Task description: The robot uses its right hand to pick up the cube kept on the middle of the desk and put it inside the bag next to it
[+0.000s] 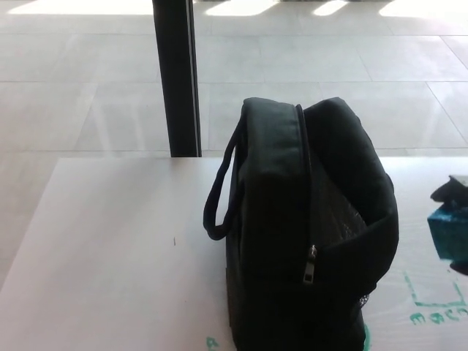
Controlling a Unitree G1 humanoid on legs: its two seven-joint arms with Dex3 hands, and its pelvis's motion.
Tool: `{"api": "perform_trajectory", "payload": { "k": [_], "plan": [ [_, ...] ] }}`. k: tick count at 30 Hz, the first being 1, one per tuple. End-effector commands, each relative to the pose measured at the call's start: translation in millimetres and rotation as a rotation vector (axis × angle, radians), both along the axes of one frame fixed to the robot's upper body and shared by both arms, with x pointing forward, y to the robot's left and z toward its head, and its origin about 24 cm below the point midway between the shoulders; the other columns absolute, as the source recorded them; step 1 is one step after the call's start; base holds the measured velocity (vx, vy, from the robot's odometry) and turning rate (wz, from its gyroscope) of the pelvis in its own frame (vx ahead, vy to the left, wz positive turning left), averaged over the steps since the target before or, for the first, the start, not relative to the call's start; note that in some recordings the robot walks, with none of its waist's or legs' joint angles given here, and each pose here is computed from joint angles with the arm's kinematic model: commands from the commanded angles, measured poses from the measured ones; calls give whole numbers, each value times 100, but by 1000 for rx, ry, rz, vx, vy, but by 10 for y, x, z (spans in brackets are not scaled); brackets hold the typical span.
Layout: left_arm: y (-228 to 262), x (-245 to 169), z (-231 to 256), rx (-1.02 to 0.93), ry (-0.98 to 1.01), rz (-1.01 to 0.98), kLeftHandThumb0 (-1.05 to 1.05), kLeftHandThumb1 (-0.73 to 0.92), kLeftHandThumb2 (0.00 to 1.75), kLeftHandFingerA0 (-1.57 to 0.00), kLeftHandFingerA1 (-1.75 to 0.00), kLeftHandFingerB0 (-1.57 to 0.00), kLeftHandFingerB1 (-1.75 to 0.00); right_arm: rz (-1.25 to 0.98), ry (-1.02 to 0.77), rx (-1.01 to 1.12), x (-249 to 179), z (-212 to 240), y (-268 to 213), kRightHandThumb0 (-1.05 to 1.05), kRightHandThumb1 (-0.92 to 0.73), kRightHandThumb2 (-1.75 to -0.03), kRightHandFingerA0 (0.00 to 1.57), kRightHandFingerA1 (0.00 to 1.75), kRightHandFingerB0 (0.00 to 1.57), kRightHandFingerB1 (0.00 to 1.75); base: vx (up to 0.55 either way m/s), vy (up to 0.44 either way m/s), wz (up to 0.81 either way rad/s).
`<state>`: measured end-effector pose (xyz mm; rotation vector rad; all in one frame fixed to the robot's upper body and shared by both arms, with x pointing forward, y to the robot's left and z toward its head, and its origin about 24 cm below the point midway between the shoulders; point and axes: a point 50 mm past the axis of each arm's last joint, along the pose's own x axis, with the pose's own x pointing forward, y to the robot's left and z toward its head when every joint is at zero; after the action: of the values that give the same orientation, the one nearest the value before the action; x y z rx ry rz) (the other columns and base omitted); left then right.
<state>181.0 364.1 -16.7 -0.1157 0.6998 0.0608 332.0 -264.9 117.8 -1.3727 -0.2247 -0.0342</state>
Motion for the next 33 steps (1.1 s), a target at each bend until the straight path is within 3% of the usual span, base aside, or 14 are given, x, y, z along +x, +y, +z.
{"api": "perform_trajectory", "payload": {
  "k": [1,4,5,8,10,11,12,13,14,17,18,19,22,33],
  "plan": [
    [100,-55,40,64,12,-24,-70,51,84,-6,-51,-19,-50,75,-234,149,48,444,44,-10,-44,-117,88,173,78,151,0,0,0],
    [102,-59,50,74,7,-37,-71,51,84,-6,-52,-19,-50,86,-307,111,135,651,60,-10,-47,-109,87,169,80,149,0,0,0],
    [103,-59,47,65,7,-29,-70,51,84,-6,-52,-19,-50,98,-325,124,159,716,67,-13,-44,-110,118,135,100,122,0,0,0],
    [103,-64,44,62,10,-17,-69,50,83,-7,-52,-20,-50,126,-358,119,232,898,118,-10,-45,-114,87,173,75,158,0,0,0],
    [103,-64,45,67,9,-23,-70,50,83,-7,-53,-20,-50,142,-390,132,260,978,147,-10,-45,-110,88,173,77,155,0,0,0],
    [100,-78,25,71,19,-21,-71,50,84,-8,-53,-20,-50,154,-399,144,287,1018,184,-15,-44,-111,118,137,100,124,0,0,0],
    [101,-78,25,72,22,-20,-70,51,84,-8,-53,-20,-50,162,-405,152,303,1056,211,-12,-44,-117,90,174,80,152,0,0,0],
    [105,-80,21,71,23,-18,-70,51,84,-8,-53,-20,-50,196,-423,161,318,1159,299,-10,-45,-121,95,172,75,152,0,0,0],
    [109,-85,17,68,24,-17,-69,50,84,-7,-53,-19,-50,230,-437,162,321,1234,378,-20,-47,-118,123,144,99,130,0,0,0],
    [114,-99,9,69,29,-20,-70,50,83,-8,-53,-19,-50,276,-451,165,308,1314,484,-24,-48,-115,120,141,98,128,0,0,0],
    [120,-102,4,62,32,-17,-70,50,83,-6,-53,-18,-49,331,-475,178,293,1414,605,-15,-48,-123,91,175,78,157,0,0,0],
    [121,-103,4,66,32,-19,-69,50,83,-7,-53,-18,-49,352,-494,189,280,1447,654,-21,-48,-118,120,141,100,129,0,0,0],
    [124,-102,1,74,36,-22,-70,50,84,-7,-53,-18,-49,415,-505,214,216,1568,851,-19,-46,-130,90,175,77,167,0,0,0],
    [138,-131,7,77,30,-29,-70,51,84,-6,-52,-19,-50,644,-348,90,-136,1419,1292,-25,-57,-112,93,175,76,164,0,0,0]
  ]
}}
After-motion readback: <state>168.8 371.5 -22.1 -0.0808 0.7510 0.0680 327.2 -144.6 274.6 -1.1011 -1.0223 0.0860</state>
